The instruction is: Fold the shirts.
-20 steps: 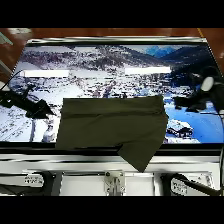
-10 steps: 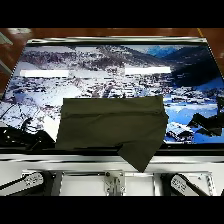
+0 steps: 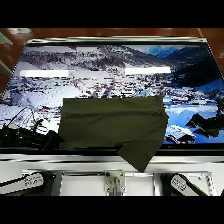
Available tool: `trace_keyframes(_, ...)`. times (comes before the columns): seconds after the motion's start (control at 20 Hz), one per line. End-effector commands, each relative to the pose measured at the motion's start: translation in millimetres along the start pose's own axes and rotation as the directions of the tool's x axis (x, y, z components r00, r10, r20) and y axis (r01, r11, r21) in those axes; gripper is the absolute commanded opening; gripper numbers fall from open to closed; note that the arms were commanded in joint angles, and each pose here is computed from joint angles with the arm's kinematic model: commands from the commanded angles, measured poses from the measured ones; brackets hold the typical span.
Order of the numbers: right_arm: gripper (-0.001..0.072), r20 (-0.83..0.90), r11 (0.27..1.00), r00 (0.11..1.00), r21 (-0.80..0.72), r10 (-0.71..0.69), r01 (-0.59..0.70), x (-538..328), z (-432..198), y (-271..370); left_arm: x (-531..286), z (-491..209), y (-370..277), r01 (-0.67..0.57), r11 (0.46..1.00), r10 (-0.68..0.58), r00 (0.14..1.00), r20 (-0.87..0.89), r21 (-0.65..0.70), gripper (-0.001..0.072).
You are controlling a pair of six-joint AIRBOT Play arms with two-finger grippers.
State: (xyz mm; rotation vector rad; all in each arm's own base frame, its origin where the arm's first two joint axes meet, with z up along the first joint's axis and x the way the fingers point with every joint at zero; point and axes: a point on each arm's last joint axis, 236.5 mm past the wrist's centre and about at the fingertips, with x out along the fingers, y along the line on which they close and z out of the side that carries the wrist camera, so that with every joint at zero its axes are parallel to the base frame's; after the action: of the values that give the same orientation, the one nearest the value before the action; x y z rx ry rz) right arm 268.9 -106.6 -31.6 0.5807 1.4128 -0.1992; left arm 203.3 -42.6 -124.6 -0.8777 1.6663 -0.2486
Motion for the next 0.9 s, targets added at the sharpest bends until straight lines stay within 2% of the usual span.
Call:
trace_keyframes(0.0,0.0583,-0.006,1.0,1.0,0.01,0.003,-0.003,0.6,-1.9,0.5,8.8,23.7,4.2,-0.036,0.999,0.038,0.996,0.086,-0.031,0.0347)
trace_keyframes(0.05,0.0583,-0.02,1.0,1.0,0.011,0.003,-0.003,2.3,-5.7,0.0,9.5,23.3,4.1,-0.035,0.999,0.038,0.996,0.083,-0.037,0.0209)
trace_keyframes(0.1,0.0583,-0.051,1.0,0.999,0.014,0.008,-0.008,7.4,-14.9,-0.1,9.7,22.2,3.6,-0.033,0.999,0.036,0.996,0.078,-0.038,0.0147)
trace_keyframes(0.15,0.0584,-0.102,1.0,0.995,0.001,0.02,-0.02,14.8,-30.1,0.7,9.7,19.6,2.4,-0.029,0.999,0.031,0.997,0.067,-0.035,0.0049)
trace_keyframes(0.25,0.0586,-0.231,0.997,0.971,-0.031,0.062,-0.071,33.5,-71.4,4.7,9.6,17.5,1.1,-0.025,0.999,0.027,0.998,0.058,-0.029,0.0037)
trace_keyframes(0.3,0.0616,-0.28,0.993,0.954,-0.026,0.104,-0.116,42.3,-90.0,11.8,9.4,15.5,-0.2,-0.022,1.0,0.022,0.998,0.051,-0.017,0.0037)
trace_keyframes(0.4,0.0632,-0.322,0.961,0.908,0.013,0.266,-0.277,57.8,-116.7,44.9,9.3,12.4,-1.7,-0.017,1.0,0.017,0.999,0.039,-0.001,0.0037)
trace_keyframes(0.45,0.0631,-0.321,0.954,0.901,0.029,0.292,-0.299,66.3,-123.5,52.0,9.3,12.3,-1.2,-0.019,1.0,0.019,0.999,0.038,0.0,0.0037)
trace_keyframes(0.6,0.0627,-0.326,0.963,0.909,0.01,0.259,-0.271,91.0,-137.2,55.1,9.3,10.6,-2.2,-0.015,1.0,0.015,0.999,0.031,-0.001,0.0037)
trace_keyframes(0.85,0.0618,-0.436,0.954,0.866,-0.053,0.245,-0.296,111.9,-162.6,80.7,9.4,8.2,-3.3,-0.01,1.0,0.01,1.0,0.021,-0.001,0.0037)
